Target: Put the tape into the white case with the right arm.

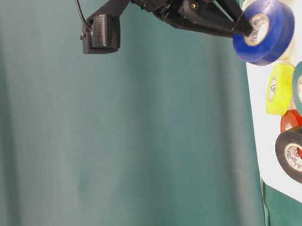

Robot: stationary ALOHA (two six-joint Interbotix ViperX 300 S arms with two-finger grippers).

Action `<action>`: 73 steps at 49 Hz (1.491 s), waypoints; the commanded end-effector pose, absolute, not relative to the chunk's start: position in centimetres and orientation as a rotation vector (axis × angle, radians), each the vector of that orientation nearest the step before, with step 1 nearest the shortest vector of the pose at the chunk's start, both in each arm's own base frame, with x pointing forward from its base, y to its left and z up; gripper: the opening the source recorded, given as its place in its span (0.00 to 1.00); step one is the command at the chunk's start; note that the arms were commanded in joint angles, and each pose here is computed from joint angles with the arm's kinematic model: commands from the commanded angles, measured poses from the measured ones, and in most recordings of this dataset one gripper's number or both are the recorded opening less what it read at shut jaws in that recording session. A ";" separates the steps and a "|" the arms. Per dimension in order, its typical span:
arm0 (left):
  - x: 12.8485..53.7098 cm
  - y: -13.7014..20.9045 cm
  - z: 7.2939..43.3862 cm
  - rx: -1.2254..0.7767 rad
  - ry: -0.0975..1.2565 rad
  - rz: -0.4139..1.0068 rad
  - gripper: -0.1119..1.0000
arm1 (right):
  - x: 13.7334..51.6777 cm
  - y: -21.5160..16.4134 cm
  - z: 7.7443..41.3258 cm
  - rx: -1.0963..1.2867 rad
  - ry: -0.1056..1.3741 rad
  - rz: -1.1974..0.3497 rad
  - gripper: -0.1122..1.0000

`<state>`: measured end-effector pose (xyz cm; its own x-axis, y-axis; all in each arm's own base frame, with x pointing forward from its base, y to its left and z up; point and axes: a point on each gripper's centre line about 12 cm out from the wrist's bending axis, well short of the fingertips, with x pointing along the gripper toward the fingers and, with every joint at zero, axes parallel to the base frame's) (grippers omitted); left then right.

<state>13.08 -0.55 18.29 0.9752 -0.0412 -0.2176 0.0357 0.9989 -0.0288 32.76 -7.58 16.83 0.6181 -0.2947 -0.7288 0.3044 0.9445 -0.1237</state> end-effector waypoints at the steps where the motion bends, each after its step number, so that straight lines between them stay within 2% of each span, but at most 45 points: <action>1: 13.2 -0.5 18.8 -0.027 0.205 -0.036 0.10 | 32.8 -7.7 18.0 0.014 0.796 -0.345 0.12; 3: 13.2 -0.5 18.8 -0.027 0.205 -0.036 0.10 | 32.8 -7.7 18.0 0.011 0.799 -0.344 0.14; 6: 13.2 -0.5 18.8 -0.027 0.205 -0.036 0.10 | 32.6 -7.6 17.8 0.009 0.805 -0.345 0.24; 15: 13.2 -0.5 18.8 -0.027 0.205 -0.036 0.10 | 32.4 -7.6 17.7 0.011 0.806 -0.345 0.73; 17: 13.2 -0.5 18.8 -0.027 0.205 -0.036 0.10 | 32.4 -7.6 17.7 0.011 0.806 -0.343 0.79; 20: 13.2 -0.5 18.8 -0.025 0.205 -0.036 0.10 | 32.1 -7.6 17.9 0.011 0.802 -0.346 0.75; 26: 13.2 -0.5 18.8 -0.027 0.205 -0.036 0.10 | 31.2 -7.4 18.1 0.012 0.796 -0.346 0.75; 40: 13.2 -0.5 18.8 -0.027 0.205 -0.036 0.10 | 25.9 -6.5 18.4 0.018 0.753 -0.342 0.75; 58: 13.2 -0.5 18.8 -0.026 0.205 -0.034 0.10 | 19.1 -4.2 19.4 0.039 0.506 -0.250 0.73; 73: 13.2 -0.5 18.8 -0.026 0.204 -0.031 0.10 | 16.0 -3.8 18.6 0.035 0.429 -0.263 0.73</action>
